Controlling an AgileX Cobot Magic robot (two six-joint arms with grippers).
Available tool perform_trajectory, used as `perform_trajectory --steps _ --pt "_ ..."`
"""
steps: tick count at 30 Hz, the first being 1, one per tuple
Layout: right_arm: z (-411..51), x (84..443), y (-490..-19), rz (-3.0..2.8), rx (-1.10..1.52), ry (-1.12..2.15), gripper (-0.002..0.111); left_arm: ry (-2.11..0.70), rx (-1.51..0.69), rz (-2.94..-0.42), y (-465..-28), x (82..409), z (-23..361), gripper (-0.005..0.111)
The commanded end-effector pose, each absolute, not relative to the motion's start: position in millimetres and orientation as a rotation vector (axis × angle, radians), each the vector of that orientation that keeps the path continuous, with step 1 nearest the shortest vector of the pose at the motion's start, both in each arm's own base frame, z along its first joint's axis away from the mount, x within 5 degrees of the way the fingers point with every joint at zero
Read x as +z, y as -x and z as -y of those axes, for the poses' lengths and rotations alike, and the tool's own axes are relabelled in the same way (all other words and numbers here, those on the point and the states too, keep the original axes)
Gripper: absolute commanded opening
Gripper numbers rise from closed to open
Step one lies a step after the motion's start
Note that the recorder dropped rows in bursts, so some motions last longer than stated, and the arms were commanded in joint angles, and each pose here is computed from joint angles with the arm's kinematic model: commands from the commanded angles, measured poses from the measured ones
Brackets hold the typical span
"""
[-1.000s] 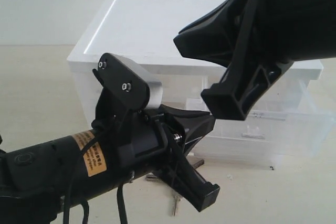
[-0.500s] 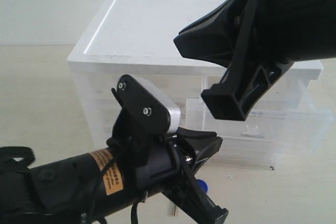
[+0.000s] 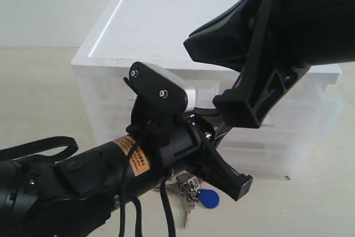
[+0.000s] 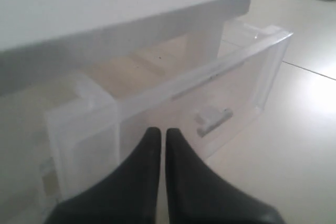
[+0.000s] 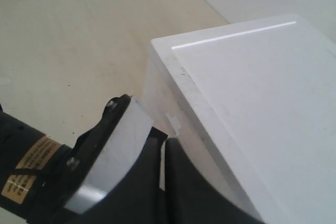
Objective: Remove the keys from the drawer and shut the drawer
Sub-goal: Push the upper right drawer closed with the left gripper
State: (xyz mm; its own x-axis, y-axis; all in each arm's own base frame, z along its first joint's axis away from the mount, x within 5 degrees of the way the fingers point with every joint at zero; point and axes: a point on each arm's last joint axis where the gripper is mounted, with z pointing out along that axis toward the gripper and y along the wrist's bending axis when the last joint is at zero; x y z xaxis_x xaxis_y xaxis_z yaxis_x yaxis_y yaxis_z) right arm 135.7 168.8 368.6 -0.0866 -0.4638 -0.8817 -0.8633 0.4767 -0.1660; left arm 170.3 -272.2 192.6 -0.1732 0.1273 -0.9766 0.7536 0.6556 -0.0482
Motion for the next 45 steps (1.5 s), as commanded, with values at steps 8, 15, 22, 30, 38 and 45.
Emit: perform_trajectory --steps 8,15,22,30,38,45 --pt "-166.8 371.9 -134.2 -1.713 0.501 1.135 0.000 -0.628 -0.549 -1.686 -196.9 200.0 262.0 0.005" --pt "-166.8 371.9 -134.2 -1.711 0.499 1.136 0.000 -0.760 -0.574 -1.684 -175.0 188.8 278.9 0.005" --pt "-166.7 371.6 -134.0 -1.717 0.502 1.135 0.000 -0.709 -0.483 -1.736 -190.6 168.6 280.8 0.005" --pt "-166.7 371.6 -134.0 -1.716 0.501 1.137 0.000 -0.653 -0.475 -1.725 -206.4 176.9 280.9 0.005" --pt "-166.7 371.3 -133.9 -1.718 0.501 1.139 0.000 -0.775 -0.519 -1.740 -182.3 171.3 290.0 0.005" --pt "-135.7 399.4 -107.2 -1.584 0.494 1.088 0.000 -0.768 -0.553 -1.678 -136.4 188.5 260.4 0.005"
